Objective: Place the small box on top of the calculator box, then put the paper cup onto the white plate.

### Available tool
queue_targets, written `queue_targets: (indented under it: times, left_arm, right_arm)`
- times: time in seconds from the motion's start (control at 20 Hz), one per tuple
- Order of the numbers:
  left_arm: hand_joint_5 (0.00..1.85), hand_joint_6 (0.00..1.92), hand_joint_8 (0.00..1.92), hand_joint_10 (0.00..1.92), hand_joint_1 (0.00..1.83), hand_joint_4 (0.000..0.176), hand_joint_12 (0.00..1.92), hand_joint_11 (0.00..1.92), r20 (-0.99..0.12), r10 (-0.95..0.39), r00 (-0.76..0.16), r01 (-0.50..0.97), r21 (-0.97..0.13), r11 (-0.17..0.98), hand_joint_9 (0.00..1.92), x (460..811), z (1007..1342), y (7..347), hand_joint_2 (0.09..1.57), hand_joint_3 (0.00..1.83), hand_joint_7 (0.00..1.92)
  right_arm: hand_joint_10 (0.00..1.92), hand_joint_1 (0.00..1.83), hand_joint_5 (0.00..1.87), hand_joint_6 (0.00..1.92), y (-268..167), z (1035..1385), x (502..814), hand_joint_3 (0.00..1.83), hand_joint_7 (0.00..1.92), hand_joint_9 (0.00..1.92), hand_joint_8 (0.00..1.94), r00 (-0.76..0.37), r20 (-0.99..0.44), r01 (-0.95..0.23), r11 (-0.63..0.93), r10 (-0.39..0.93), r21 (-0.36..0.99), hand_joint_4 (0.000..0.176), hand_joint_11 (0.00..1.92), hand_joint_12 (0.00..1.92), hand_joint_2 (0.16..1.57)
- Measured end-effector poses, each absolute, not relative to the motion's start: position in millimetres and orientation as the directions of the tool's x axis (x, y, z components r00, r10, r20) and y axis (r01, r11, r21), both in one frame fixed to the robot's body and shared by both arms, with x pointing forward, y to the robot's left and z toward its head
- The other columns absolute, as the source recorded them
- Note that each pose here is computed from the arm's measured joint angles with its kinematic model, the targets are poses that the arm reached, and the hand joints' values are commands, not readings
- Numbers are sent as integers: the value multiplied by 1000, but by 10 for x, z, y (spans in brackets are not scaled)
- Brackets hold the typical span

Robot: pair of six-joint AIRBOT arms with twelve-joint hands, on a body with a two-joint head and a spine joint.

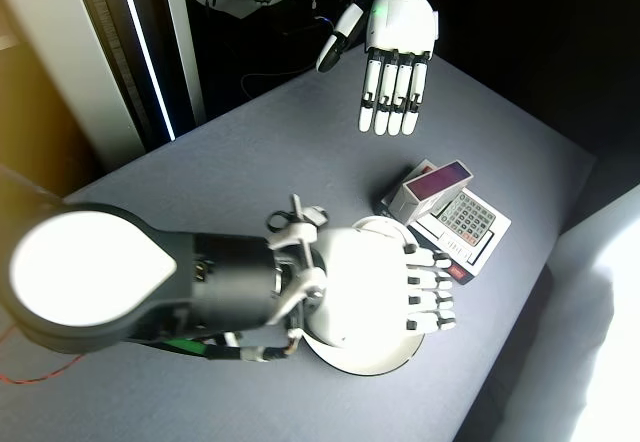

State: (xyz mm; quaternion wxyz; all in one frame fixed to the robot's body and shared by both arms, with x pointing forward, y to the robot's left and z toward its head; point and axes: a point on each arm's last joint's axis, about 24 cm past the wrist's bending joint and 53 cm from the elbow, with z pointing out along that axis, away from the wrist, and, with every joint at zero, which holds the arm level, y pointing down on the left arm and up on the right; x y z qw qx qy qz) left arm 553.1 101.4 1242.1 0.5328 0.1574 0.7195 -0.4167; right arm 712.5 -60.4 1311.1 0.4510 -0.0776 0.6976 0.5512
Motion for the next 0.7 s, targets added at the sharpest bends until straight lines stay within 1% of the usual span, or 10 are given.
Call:
queue_targets:
  times: [0.1, 0.15, 0.25, 0.4, 0.45, 0.5, 0.55, 0.6, 0.65, 0.7]
  left_arm:
    - [148, 0, 1, 0, 130, 0, 398, 0, -898, -217, -382, 671, -432, 603, 199, 5530, 12421, 1013, 1103, 2, 195]
    - [177, 7, 7, 6, 143, 0, 417, 0, -898, -217, -382, 671, -431, 604, 218, 5534, 12421, 1017, 1097, 0, 222]
    - [191, 6, 6, 7, 151, 0, 444, 0, -899, -217, -380, 669, -429, 607, 233, 5547, 12421, 1031, 1091, 0, 233]
    - [194, 3, 3, 3, 177, 0, 424, 0, -901, -222, -373, 674, -428, 602, 232, 5546, 12455, 1023, 1091, 0, 235]
    - [178, 1, 1, 1, 159, 0, 380, 0, -901, -225, -371, 676, -428, 599, 210, 5545, 12467, 1020, 1094, 1, 216]
    - [158, 0, 0, 0, 143, 0, 342, 0, -901, -225, -371, 676, -428, 599, 194, 5545, 12467, 1020, 1100, 2, 195]
    - [158, 0, 0, 0, 143, 0, 342, 0, -901, -224, -372, 675, -428, 601, 194, 5547, 12463, 1022, 1100, 2, 195]
    - [157, 1, 2, 2, 166, 0, 357, 0, -901, -223, -373, 674, -428, 602, 199, 5548, 12459, 1024, 1105, 2, 197]
    - [156, 0, 2, 3, 156, 0, 415, 0, -901, -223, -373, 674, -428, 602, 212, 5549, 12457, 1024, 1106, 1, 203]
    - [156, 0, 2, 3, 156, 0, 415, 0, -901, -223, -373, 674, -428, 602, 212, 5548, 12459, 1024, 1106, 1, 203]
  right_arm:
    - [0, 725, 0, 0, -622, 13234, 7037, 0, 0, 0, 0, -575, -715, -620, 359, 398, 698, 0, 0, 0, 804]
    - [0, 713, 0, 0, -658, 13301, 6977, 0, 0, 0, 0, -570, -713, -623, 350, 409, 699, 0, 0, 0, 807]
    - [0, 747, 0, 0, -734, 13356, 6863, 0, 0, 0, 0, -563, -714, -629, 346, 416, 696, 0, 0, 0, 801]
    - [0, 726, 0, 0, -845, 13352, 6730, 0, 0, 0, 0, -561, -715, -627, 349, 418, 696, 0, 0, 0, 814]
    - [0, 703, 0, 0, -874, 13348, 6691, 0, 0, 0, 0, -562, -713, -625, 349, 420, 698, 0, 0, 0, 810]
    - [0, 721, 0, 0, -928, 13347, 6656, 0, 0, 0, 0, -564, -708, -619, 349, 426, 703, 0, 0, 0, 806]
    - [0, 721, 0, 0, -963, 13345, 6631, 0, 0, 0, 0, -563, -707, -617, 351, 428, 704, 0, 0, 0, 806]
    - [0, 772, 0, 0, -1011, 13344, 6611, 0, 0, 0, 0, -560, -707, -615, 355, 432, 705, 0, 0, 0, 800]
    - [0, 798, 0, 0, -1073, 13337, 6580, 0, 0, 0, 0, -558, -705, -610, 360, 437, 706, 0, 0, 0, 797]
    - [0, 798, 0, 0, -1121, 13334, 6550, 0, 0, 0, 0, -555, -705, -608, 365, 441, 706, 0, 0, 0, 797]
